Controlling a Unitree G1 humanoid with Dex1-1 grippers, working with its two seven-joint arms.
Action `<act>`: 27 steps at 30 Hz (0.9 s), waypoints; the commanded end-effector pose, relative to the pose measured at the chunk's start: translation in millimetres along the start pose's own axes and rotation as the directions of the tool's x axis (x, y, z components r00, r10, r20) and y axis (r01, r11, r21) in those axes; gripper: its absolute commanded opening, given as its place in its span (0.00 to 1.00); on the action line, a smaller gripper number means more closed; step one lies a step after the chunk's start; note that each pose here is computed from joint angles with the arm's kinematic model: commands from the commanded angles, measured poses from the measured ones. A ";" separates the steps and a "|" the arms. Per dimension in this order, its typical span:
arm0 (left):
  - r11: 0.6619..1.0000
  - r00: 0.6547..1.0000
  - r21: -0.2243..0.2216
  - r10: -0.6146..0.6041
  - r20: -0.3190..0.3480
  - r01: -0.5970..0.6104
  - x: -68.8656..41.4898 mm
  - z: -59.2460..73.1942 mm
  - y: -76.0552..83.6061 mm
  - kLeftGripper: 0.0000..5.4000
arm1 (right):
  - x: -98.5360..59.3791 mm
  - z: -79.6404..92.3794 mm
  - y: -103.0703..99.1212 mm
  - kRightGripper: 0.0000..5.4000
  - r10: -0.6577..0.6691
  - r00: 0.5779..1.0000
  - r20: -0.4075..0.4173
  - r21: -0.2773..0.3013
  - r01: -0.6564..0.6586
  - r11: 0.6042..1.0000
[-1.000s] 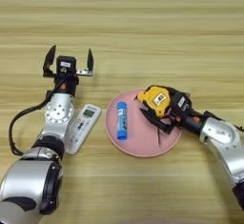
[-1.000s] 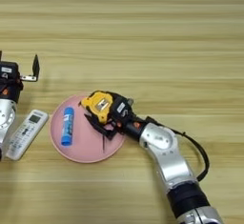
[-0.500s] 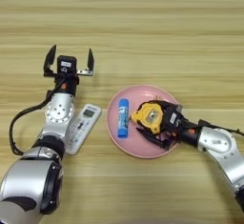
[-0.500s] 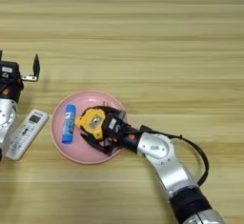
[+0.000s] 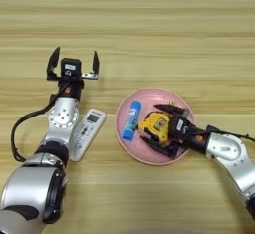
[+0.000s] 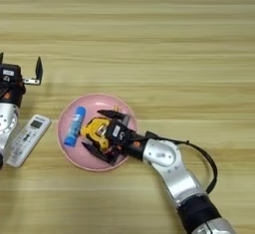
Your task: Move the objects on the table
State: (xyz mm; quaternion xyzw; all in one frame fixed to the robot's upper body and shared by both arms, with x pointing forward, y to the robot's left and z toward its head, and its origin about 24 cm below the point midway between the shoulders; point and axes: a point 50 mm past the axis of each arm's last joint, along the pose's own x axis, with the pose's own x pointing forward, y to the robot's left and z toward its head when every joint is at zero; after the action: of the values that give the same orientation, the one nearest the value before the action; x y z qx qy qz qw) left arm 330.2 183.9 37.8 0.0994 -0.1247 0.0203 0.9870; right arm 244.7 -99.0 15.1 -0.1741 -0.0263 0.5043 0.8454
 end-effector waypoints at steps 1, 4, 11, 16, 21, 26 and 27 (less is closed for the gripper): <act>1.000 1.000 0.014 -0.012 0.000 0.012 4.4 2.4 -1.6 1.00 | -0.4 1.7 -1.1 0.99 0.005 1.000 0.016 0.012 -0.005 1.000; 1.000 1.000 0.014 -0.012 0.000 0.012 4.3 2.4 -1.8 1.00 | -0.5 2.7 -2.9 0.99 -0.005 1.000 0.023 0.014 0.005 1.000; 1.000 1.000 0.015 -0.012 0.000 0.012 4.1 2.3 -2.4 1.00 | -1.9 12.0 -12.0 0.99 -0.067 0.993 0.097 0.049 0.062 0.997; 1.000 1.000 0.016 -0.013 -0.001 0.013 3.9 2.0 -2.2 1.00 | -6.9 23.9 -26.8 0.99 -0.159 0.970 0.184 0.103 0.142 0.985; 1.000 1.000 0.017 -0.012 -0.004 0.012 4.0 1.7 -1.5 1.00 | -17.2 31.8 -46.9 0.99 -0.276 0.928 0.250 0.163 0.240 0.957; 1.000 1.000 0.018 -0.012 -0.008 0.012 3.8 1.1 -0.5 1.00 | -30.7 28.9 -68.9 0.99 -0.399 0.877 0.268 0.238 0.341 0.910; 1.000 1.000 0.018 -0.013 -0.008 0.013 3.7 1.0 -0.3 1.00 | -34.1 27.4 -74.5 0.99 -0.433 0.859 0.272 0.261 0.368 0.893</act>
State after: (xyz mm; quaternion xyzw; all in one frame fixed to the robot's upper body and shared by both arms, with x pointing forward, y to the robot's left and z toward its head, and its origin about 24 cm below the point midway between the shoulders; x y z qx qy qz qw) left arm 330.2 183.4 37.5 0.1001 -0.1237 0.0222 0.9870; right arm 275.3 -142.0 65.0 -0.0190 -0.1436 0.3670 0.9189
